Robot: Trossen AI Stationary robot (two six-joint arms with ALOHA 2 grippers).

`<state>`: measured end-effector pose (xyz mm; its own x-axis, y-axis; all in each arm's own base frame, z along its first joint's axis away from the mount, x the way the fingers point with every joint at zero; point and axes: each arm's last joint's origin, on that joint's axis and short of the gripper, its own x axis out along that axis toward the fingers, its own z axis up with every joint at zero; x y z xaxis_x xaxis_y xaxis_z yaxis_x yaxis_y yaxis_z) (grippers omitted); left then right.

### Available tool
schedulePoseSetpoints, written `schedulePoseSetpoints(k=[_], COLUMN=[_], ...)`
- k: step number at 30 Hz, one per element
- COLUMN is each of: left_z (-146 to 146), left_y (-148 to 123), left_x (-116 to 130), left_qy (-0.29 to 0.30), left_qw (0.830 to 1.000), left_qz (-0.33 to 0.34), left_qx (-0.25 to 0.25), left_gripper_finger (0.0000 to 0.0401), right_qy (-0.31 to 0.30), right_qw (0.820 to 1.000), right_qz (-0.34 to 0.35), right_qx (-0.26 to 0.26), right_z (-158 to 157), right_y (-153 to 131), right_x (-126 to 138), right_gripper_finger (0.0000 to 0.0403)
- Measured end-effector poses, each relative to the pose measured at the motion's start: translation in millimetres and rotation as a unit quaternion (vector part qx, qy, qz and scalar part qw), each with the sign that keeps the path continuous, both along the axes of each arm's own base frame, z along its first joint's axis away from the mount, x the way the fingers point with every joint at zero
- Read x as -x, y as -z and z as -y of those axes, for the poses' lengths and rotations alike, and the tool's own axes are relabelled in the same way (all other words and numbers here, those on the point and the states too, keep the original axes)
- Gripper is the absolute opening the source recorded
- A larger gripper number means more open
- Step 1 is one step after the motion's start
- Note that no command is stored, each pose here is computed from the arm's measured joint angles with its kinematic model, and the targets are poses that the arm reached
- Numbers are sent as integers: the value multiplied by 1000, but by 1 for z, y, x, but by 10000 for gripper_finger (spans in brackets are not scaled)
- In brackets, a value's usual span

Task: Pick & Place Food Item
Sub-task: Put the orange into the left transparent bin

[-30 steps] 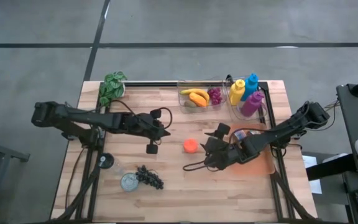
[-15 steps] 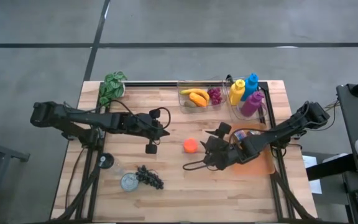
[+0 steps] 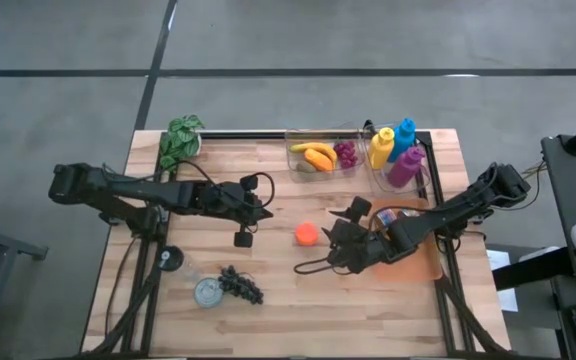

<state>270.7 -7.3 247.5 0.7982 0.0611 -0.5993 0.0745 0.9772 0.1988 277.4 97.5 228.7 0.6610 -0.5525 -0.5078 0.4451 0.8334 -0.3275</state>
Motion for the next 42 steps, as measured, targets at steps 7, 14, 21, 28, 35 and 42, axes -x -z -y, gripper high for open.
schedulePoseSetpoints(k=[7,14,21,28,35,42], left_z=[0,0,0,0,0,0], left_y=[0,0,0,0,0,0], left_x=[0,0,0,0,0,0], left_qy=[0,0,0,0,0,0], left_qw=[1000,1000,1000,1000,1000,1000], left_qz=[0,0,-1,-1,-1,-1], left_qx=[0,0,0,0,0,0], left_gripper_finger=[14,15,15,15,15,15], right_qy=[0,-26,-62,-56,-84,-88], right_qw=[1000,999,994,993,988,988], right_qz=[0,-15,-10,1,34,33], right_qx=[0,-38,-93,-107,-122,-123], right_z=[0,0,2,12,21,23], right_y=[0,1,5,12,21,23], right_x=[0,-2,-6,-9,-14,-14], right_gripper_finger=[233,233,233,233,233,235])
